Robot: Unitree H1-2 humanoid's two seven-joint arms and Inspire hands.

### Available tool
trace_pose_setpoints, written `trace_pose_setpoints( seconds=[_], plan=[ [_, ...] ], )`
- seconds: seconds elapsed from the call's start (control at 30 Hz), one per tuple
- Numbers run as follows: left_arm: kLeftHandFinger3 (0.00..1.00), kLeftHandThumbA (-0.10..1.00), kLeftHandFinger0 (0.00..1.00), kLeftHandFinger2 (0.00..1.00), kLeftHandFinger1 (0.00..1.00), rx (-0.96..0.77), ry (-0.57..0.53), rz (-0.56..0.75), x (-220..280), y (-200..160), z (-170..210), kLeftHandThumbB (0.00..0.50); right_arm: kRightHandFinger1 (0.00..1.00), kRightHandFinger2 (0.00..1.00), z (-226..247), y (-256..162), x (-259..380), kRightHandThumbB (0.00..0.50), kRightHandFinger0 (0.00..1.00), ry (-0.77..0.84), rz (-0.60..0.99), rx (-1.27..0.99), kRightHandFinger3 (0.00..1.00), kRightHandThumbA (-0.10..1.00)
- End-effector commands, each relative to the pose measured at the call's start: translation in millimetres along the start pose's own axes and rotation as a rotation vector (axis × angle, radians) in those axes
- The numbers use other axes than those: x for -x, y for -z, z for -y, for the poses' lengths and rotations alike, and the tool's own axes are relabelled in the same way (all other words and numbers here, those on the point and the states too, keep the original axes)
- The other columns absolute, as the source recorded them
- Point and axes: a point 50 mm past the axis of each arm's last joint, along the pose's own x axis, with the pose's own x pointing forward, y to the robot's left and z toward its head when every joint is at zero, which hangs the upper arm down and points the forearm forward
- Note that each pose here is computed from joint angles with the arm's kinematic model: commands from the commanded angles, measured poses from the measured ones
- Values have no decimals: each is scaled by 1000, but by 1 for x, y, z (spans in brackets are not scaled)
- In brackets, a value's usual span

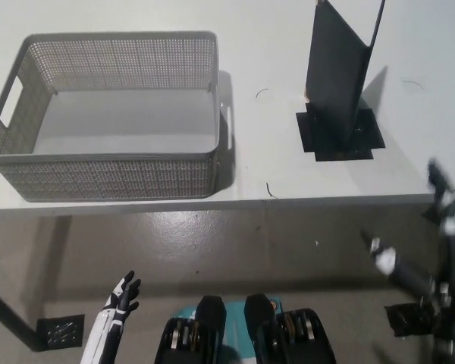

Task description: A notebook is kept standing on the table on the right hand side and a container is kept on the left hand side and the robot uses its right hand to grab the notebook and places it in the container

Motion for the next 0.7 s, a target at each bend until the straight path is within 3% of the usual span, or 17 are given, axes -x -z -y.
trace_pose_setpoints(
  seconds=[0.0,0.27,0.47,0.57,0.67],
  plan=[
    [1000,1000,1000,1000,1000,1,-14,76,-2,-9,1,303,1000,1000,-1,-2,-43,334,1000,79,28,8,1000,962],
    [1000,1000,1000,1000,1000,-9,-16,66,4,-3,1,307,1000,1000,-12,26,-108,388,1000,103,-117,-8,1000,1000],
    [1000,1000,1000,1000,1000,-19,-27,62,4,-2,2,318,1000,1000,-25,56,-148,352,1000,114,-201,-66,1000,1000],
    [1000,1000,1000,1000,1000,-10,-24,58,7,0,3,318,1000,1000,-31,73,-164,427,1000,106,-294,-124,1000,1000],
    [1000,1000,1000,1000,1000,2,-19,64,7,0,3,315,1000,1000,-35,86,-179,447,1000,115,-357,-160,1000,1000]
  ],
)
